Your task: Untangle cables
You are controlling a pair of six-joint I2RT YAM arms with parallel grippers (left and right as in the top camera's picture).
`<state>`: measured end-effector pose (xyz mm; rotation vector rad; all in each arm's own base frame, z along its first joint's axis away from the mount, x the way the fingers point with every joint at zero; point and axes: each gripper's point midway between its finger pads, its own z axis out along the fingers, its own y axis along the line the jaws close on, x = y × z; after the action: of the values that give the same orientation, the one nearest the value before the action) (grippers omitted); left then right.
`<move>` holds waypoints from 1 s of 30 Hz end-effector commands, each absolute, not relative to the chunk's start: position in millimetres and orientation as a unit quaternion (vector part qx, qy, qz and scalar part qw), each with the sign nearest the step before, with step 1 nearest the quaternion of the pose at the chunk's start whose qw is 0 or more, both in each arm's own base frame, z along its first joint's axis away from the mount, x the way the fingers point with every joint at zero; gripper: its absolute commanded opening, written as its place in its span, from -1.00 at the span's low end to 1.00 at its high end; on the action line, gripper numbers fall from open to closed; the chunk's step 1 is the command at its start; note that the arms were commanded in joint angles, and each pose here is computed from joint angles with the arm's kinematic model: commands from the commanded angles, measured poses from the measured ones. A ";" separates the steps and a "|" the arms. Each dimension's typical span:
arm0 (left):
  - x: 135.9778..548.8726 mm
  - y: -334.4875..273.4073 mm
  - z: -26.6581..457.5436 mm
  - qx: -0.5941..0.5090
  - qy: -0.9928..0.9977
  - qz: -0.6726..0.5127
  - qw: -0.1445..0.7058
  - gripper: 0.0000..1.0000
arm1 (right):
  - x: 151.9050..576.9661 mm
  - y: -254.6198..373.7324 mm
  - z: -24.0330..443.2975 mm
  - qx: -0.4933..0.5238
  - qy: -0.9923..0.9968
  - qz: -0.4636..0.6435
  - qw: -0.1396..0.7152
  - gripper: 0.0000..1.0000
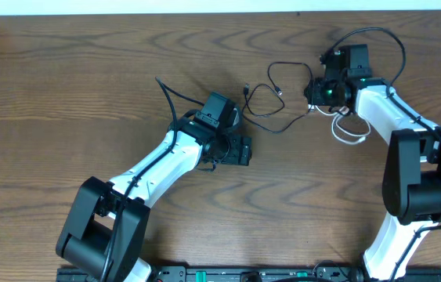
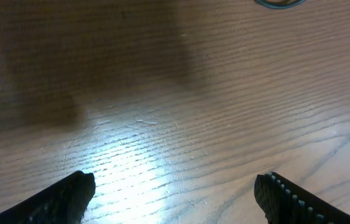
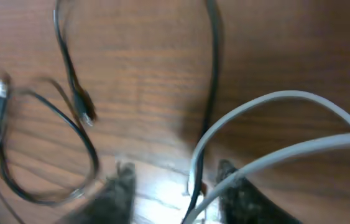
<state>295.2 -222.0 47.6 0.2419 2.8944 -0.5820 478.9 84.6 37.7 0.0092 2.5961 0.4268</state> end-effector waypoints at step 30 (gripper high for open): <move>295.4 -222.0 49.1 0.092 0.972 -0.194 0.093 0.73 | 370.0 155.5 373.5 -0.244 0.738 0.341 0.529 -0.98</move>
<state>295.3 -222.1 47.7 0.2414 2.8937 -0.5824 379.5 153.5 366.5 -0.5436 1.7862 0.8317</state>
